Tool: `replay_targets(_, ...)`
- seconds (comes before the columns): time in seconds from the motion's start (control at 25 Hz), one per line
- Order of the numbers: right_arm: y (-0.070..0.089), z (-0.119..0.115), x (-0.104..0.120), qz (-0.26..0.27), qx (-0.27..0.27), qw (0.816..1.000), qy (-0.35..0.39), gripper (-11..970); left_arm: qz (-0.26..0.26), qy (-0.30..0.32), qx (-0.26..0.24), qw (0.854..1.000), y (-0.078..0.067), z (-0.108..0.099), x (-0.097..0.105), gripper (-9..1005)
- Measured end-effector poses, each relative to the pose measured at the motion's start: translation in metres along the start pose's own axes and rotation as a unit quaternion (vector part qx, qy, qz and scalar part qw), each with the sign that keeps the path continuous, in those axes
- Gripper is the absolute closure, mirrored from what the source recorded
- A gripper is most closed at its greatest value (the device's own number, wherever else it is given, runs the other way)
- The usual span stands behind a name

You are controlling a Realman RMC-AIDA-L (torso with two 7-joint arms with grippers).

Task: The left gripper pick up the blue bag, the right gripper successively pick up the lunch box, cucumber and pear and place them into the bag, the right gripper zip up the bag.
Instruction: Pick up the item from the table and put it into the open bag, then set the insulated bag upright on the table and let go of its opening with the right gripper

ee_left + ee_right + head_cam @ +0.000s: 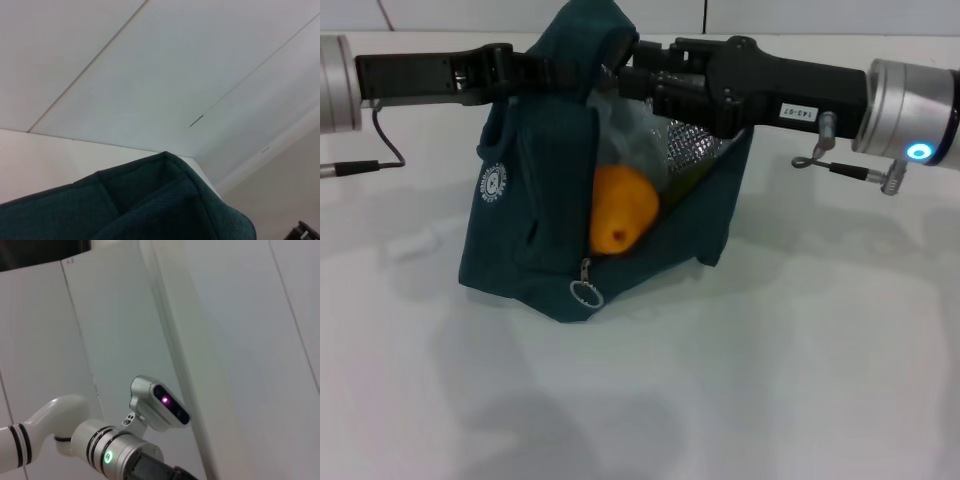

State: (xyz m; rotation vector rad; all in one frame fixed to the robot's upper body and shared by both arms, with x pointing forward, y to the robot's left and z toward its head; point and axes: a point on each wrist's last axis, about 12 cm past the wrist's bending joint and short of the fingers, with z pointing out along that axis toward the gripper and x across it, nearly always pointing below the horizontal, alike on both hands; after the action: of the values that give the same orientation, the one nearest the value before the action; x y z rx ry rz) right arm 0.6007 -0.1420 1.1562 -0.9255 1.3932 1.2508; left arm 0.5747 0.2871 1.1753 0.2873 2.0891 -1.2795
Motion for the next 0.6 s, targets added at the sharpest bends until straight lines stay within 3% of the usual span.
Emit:
replay_targets(0.08, 0.000, -0.001, 0.000, 0.001, 0.002, 1.000, -0.003, 660, 0.000, 0.000, 0.000, 1.000, 0.000, 0.000, 0.000, 901)
replay_targets(0.28, -0.004, -0.035, 0.004, 0.051, 0.053, 0.995, -0.061, 489, -0.002, 0.000, -0.003, 1.000, 0.001, -0.002, 0.001, 900)
replay_targets(0.48, -0.001, -0.082, 0.025, 0.180, 0.105, 0.974, -0.091, 486, -0.003, 0.000, -0.003, 1.000, 0.001, -0.002, 0.001, 900)
replay_targets(0.6, 0.010, -0.109, 0.048, 0.287, 0.121, 0.945, -0.099, 484, -0.001, 0.001, -0.001, 1.000, 0.000, -0.001, 0.000, 899)
